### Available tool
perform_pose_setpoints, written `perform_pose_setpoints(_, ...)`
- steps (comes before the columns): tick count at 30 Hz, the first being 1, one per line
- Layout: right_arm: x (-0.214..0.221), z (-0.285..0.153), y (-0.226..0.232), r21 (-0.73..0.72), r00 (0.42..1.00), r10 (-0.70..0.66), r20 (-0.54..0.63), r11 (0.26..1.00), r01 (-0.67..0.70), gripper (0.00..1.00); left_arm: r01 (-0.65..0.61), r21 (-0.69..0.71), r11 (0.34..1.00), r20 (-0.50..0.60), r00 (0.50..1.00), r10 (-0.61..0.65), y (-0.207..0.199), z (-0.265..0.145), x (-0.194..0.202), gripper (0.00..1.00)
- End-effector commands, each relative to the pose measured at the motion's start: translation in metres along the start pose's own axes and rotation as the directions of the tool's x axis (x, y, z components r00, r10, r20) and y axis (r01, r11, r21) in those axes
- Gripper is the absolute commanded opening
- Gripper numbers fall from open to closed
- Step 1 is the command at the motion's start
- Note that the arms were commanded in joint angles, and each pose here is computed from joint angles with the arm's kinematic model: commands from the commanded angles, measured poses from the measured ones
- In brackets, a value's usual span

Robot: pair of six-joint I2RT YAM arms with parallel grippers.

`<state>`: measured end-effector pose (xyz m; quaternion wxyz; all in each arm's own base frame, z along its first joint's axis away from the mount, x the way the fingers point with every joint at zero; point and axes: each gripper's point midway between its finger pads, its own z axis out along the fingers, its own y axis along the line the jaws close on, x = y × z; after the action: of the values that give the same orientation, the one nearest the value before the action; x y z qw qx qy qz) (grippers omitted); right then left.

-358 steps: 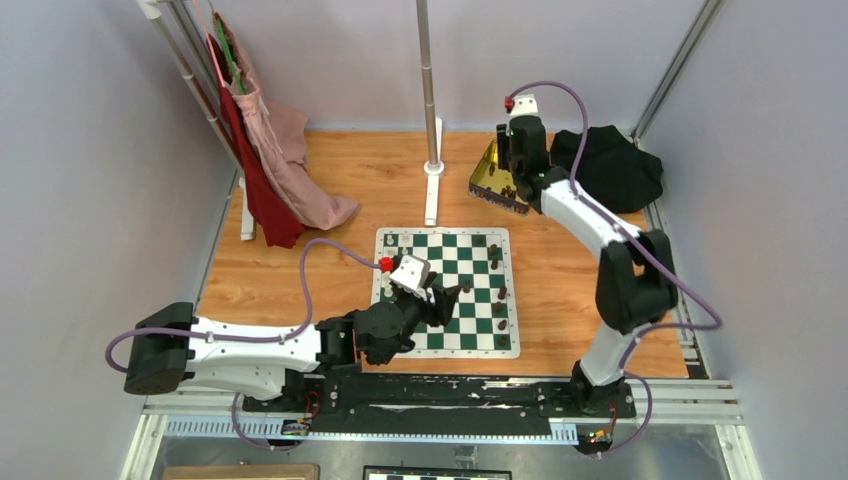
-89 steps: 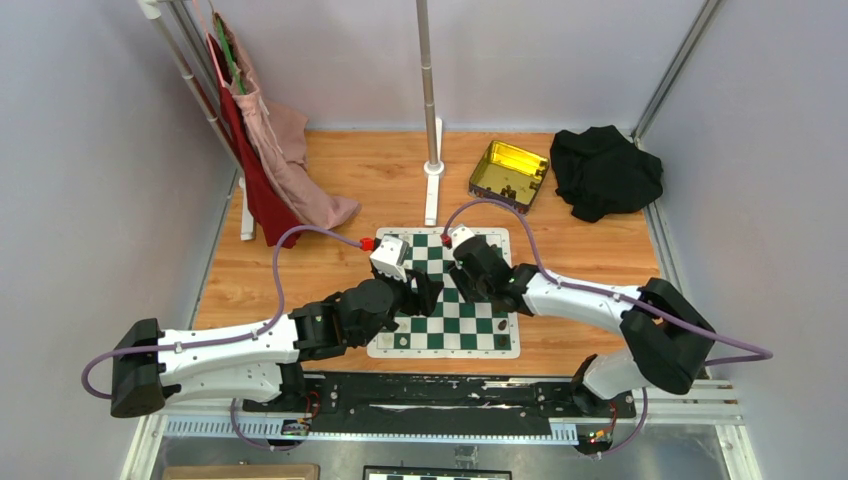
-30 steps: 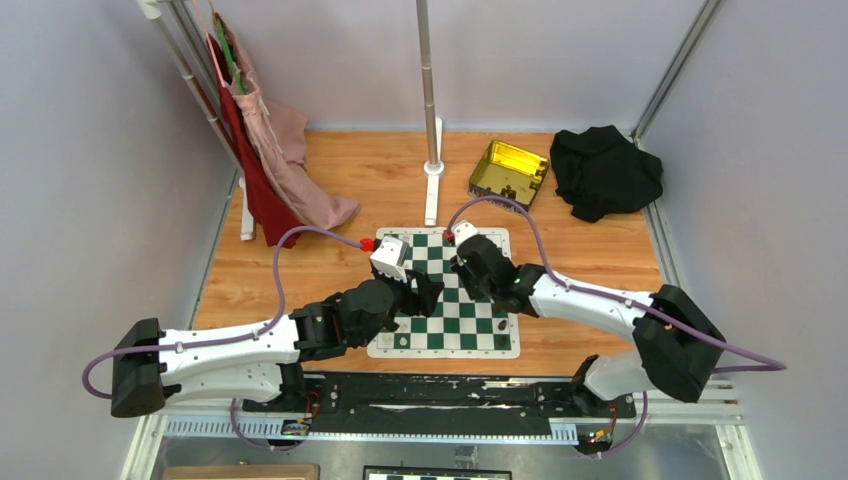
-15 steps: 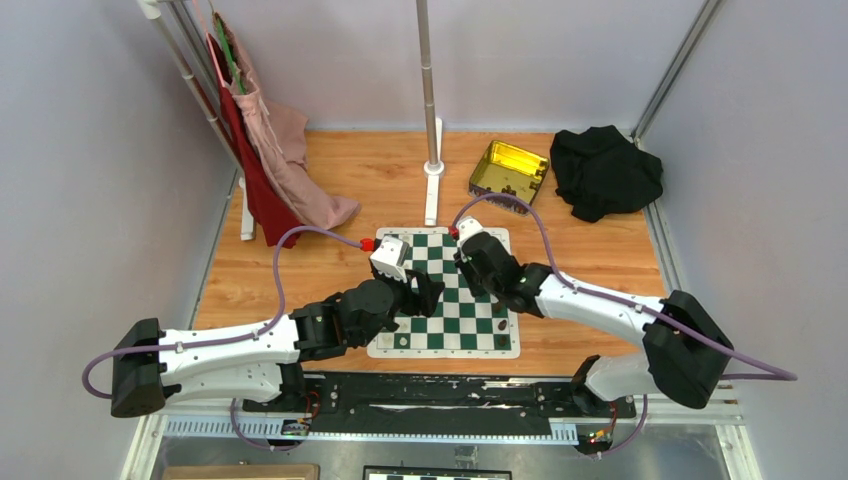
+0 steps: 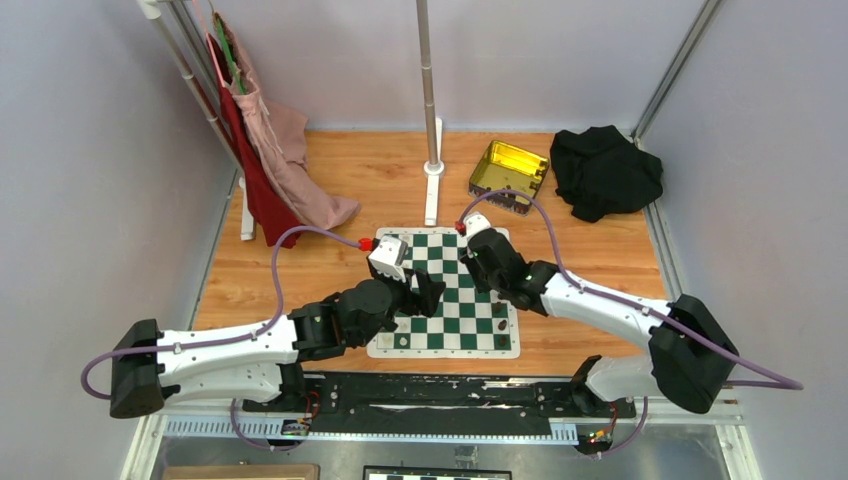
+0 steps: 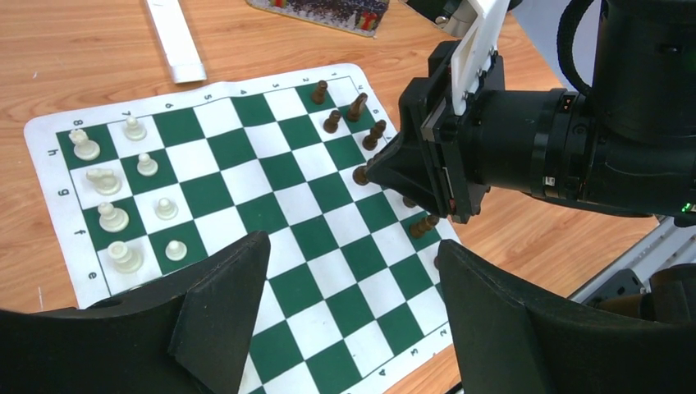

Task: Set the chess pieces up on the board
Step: Place the chess piece on the chessboard.

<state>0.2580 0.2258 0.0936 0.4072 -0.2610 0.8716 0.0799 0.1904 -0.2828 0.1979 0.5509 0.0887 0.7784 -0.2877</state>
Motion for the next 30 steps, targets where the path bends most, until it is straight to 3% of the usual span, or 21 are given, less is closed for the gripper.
perform_pose_setpoints(1, 0.003, -0.005, -0.015, 0.046, 1.000, 0.026, -0.009, 0.999, -0.025, 0.00, 0.020, -0.009, 1.000, 0.034, 0.999, -0.020, 0.003, -0.001, -0.008, 0.81)
perform_pose_setpoints(8, 0.008, -0.008, -0.026, 0.067, 0.999, 0.042, -0.015, 0.997, -0.041, 0.00, 0.020, -0.011, 1.000, 0.038, 0.999, -0.020, 0.004, -0.002, -0.009, 0.85)
perform_pose_setpoints(9, 0.008, -0.008, -0.028, 0.071, 0.999, 0.046, -0.016, 0.997, -0.044, 0.00, 0.022, -0.012, 1.000, 0.039, 0.999, -0.022, 0.004, -0.002, -0.009, 0.88)
perform_pose_setpoints(10, 0.009, -0.008, -0.029, 0.072, 0.999, 0.049, -0.017, 0.996, -0.048, 0.00, 0.021, -0.013, 1.000, 0.038, 0.999, -0.020, 0.004, -0.002, -0.008, 0.98)
perform_pose_setpoints(11, 0.009, -0.008, -0.030, 0.074, 0.998, 0.052, -0.019, 0.996, -0.050, 0.00, 0.021, -0.015, 1.000, 0.040, 0.999, -0.020, 0.005, -0.002, -0.009, 1.00)
perform_pose_setpoints(30, 0.022, -0.009, -0.051, 0.102, 0.993, 0.113, -0.039, 0.989, -0.108, 0.00, 0.022, -0.021, 1.000, 0.045, 0.999, -0.021, 0.006, -0.002, -0.010, 1.00)
